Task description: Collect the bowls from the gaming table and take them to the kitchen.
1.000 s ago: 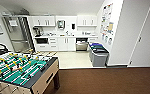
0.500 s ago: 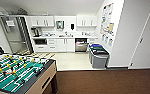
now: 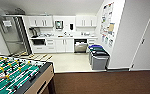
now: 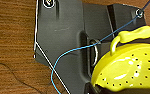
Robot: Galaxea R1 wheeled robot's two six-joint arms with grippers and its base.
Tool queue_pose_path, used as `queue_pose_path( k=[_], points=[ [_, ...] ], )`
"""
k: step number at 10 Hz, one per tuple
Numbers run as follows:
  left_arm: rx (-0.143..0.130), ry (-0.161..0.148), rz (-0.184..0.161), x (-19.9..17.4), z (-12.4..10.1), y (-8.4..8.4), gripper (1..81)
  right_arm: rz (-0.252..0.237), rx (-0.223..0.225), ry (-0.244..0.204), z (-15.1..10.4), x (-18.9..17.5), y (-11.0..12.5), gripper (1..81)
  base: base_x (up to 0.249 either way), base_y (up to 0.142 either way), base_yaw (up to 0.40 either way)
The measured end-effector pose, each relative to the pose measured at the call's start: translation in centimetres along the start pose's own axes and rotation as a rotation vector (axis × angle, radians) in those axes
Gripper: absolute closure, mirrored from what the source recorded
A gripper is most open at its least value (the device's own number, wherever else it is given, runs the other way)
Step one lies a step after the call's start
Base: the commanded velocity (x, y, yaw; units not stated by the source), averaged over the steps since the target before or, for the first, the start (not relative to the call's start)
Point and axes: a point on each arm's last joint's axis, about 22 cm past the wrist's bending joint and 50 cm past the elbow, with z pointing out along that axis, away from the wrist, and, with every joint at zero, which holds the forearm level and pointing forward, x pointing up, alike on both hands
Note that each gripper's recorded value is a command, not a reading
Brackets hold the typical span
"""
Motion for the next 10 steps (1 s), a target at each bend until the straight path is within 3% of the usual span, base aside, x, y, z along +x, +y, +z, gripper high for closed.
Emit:
queue_pose_path(
  k=[10],
  points=[
    [0.003, -0.001, 0.000, -0.09, -0.08, -0.29, 81.1, 0.000, 0.000, -0.001, 0.00, -0.04, -0.02, 81.1, 0.180, -0.007, 0.000]
  ],
)
